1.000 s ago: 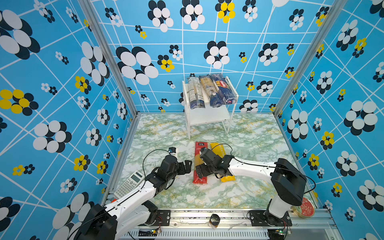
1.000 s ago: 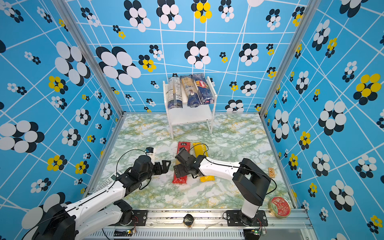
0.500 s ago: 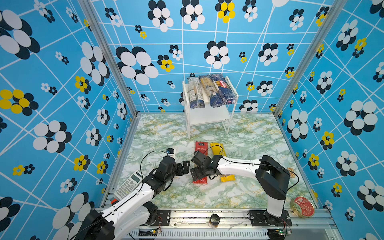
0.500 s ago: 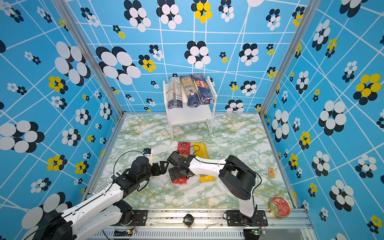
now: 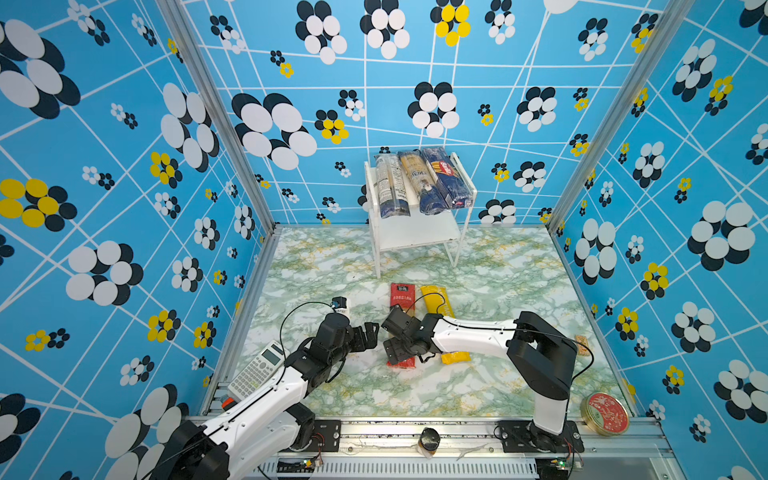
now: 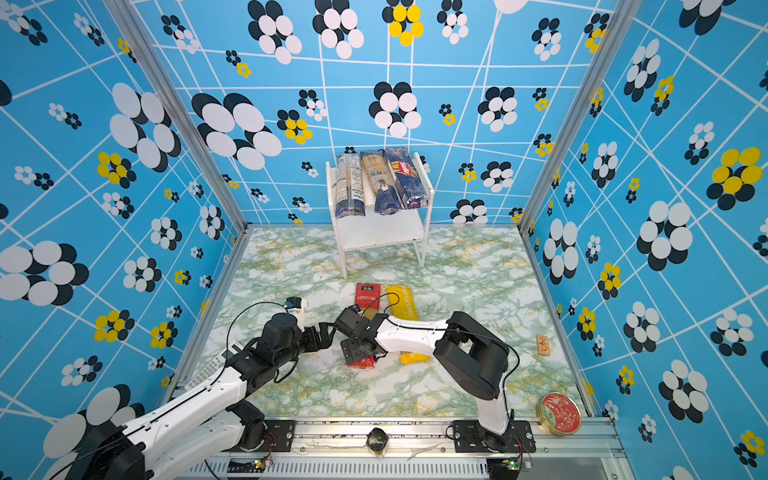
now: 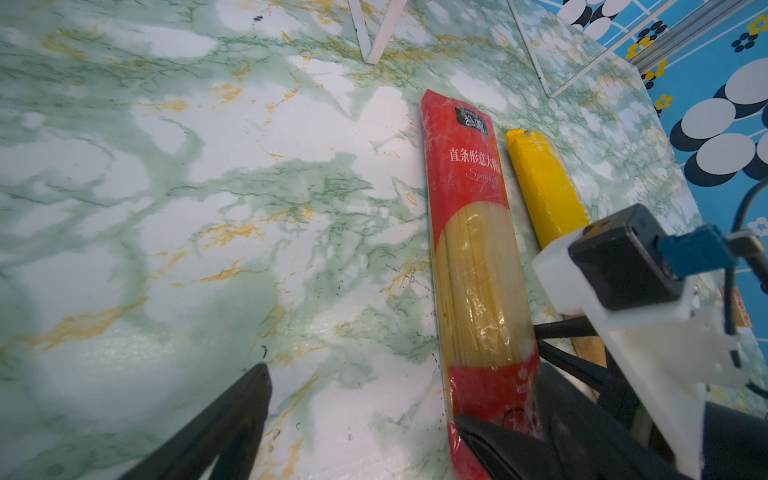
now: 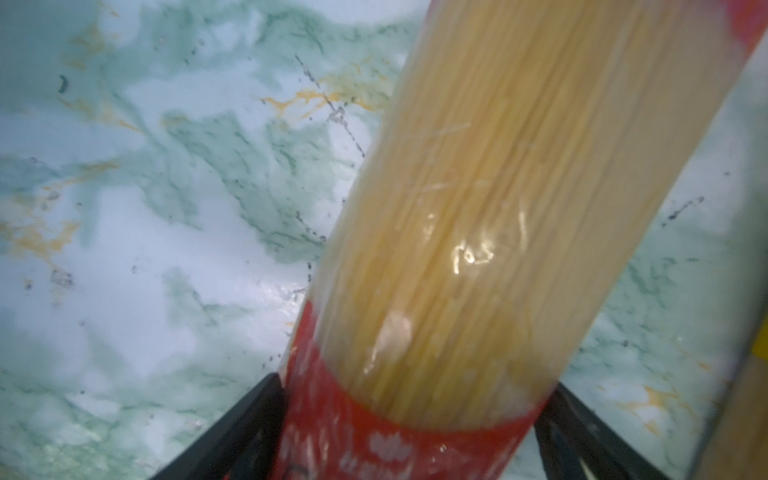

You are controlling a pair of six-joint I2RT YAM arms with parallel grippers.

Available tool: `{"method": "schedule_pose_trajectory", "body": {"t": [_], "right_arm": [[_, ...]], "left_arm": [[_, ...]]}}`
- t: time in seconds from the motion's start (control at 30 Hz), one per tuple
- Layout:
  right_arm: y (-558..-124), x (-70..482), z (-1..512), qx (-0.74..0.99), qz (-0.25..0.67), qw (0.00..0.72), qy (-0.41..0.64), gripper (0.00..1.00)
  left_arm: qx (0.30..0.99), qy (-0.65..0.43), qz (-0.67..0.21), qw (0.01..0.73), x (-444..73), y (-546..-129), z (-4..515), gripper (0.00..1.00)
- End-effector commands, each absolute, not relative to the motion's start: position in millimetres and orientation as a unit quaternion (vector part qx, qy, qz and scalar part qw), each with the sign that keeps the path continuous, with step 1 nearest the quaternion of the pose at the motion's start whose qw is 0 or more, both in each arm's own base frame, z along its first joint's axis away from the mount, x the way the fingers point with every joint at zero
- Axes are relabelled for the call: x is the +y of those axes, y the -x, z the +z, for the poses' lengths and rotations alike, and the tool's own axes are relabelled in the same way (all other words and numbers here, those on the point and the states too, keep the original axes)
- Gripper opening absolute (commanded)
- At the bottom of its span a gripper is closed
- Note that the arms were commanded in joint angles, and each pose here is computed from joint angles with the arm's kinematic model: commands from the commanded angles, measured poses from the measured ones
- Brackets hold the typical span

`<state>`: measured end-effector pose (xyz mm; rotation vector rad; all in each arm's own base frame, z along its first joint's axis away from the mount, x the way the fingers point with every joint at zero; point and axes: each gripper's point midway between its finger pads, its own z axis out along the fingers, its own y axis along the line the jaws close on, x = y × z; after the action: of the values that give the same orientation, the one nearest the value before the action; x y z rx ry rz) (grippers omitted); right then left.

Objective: Place and organize the pasta boxes and bags onto the shelf
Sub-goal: 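Tilt the red spaghetti bag upright with the right gripper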

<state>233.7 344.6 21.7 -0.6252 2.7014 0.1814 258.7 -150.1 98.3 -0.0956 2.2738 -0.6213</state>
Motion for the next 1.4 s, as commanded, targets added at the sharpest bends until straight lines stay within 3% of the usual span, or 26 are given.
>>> {"method": "schedule_pose_trajectory", "body": {"t": [0.0, 0.5, 0.93, 1.1, 1.37], "right_arm": [[-216, 304, -8, 0.964, -0.002, 0.132, 0.230, 0.83], [-219, 292, -3, 0.961, 0.018, 0.145, 0.236, 0.35], [-235, 300, 39, 0.951, 0.082, 0.196, 0.223, 0.13], [-241, 306, 62, 0.941, 0.123, 0.224, 0.221, 0.00], [-246, 313, 102, 0.924, 0.154, 0.254, 0.241, 0.00]], "left_arm": [[0.892, 0.041, -0.241, 0.380, -148, -259, 96, 0.99], [0.892, 0.038, -0.246, 0.378, -152, -263, 97, 0.99], [0.893, 0.038, -0.244, 0.376, -153, -264, 96, 0.99], [0.893, 0.040, -0.241, 0.378, -151, -264, 96, 0.99], [0.893, 0.040, -0.240, 0.378, -151, -263, 96, 0.99]]}}
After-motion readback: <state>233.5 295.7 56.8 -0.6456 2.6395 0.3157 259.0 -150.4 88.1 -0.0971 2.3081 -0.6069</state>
